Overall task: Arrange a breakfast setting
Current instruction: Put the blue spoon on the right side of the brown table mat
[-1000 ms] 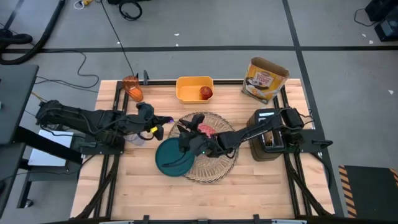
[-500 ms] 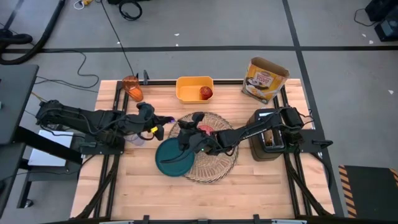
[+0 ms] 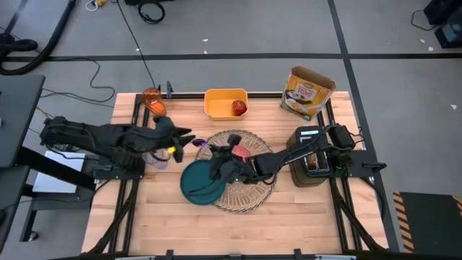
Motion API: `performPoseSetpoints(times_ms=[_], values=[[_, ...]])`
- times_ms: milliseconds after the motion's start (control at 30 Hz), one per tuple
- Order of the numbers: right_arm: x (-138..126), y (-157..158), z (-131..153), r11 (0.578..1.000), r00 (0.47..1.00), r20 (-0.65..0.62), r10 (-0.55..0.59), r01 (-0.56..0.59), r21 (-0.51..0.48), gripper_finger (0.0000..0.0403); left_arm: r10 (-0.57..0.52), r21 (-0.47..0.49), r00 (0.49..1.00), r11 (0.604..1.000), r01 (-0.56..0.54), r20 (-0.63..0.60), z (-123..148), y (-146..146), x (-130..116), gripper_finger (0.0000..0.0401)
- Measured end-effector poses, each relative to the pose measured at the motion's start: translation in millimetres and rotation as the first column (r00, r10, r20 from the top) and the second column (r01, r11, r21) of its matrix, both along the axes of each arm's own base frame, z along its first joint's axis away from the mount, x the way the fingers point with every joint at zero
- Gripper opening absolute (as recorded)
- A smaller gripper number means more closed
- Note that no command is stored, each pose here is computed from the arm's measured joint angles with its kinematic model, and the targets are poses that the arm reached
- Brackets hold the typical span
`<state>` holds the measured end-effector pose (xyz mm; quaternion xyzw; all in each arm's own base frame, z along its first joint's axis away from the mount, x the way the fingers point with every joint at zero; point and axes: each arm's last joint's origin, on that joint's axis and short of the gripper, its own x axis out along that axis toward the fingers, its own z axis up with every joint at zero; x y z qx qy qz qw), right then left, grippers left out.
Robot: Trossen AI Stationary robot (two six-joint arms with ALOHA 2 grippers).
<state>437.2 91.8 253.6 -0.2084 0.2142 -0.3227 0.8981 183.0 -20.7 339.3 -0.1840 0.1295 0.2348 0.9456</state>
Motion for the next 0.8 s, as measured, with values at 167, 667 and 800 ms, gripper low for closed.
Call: performPoseSetpoints(times_ms=[167, 667, 800], values=[[-34.9, 12.3, 0.9, 0.958, 0.997, -0.038, -0.062, 0.070, 0.278, 0.0015, -0.130, 0.086, 0.988, 0.989, 0.122, 0.087, 30.4, 0.8, -27.6, 0.0198], [-131.8, 24.8, -30.1, 0.392, 0.688, -0.592, -0.420, 0.725, 0.566, 0.0015, -0.208, 0.273, 0.977, 0.944, 0.186, 0.053, 38.5, -3.7, -50.2, 0.0192], [-136.2, 24.0, -58.5, 0.291, 0.664, -0.560, -0.496, 0.735, 0.613, 0.0015, -0.238, 0.279, 0.971, 0.935, 0.220, 0.031, 36.0, -8.9, -46.5, 0.0192]])
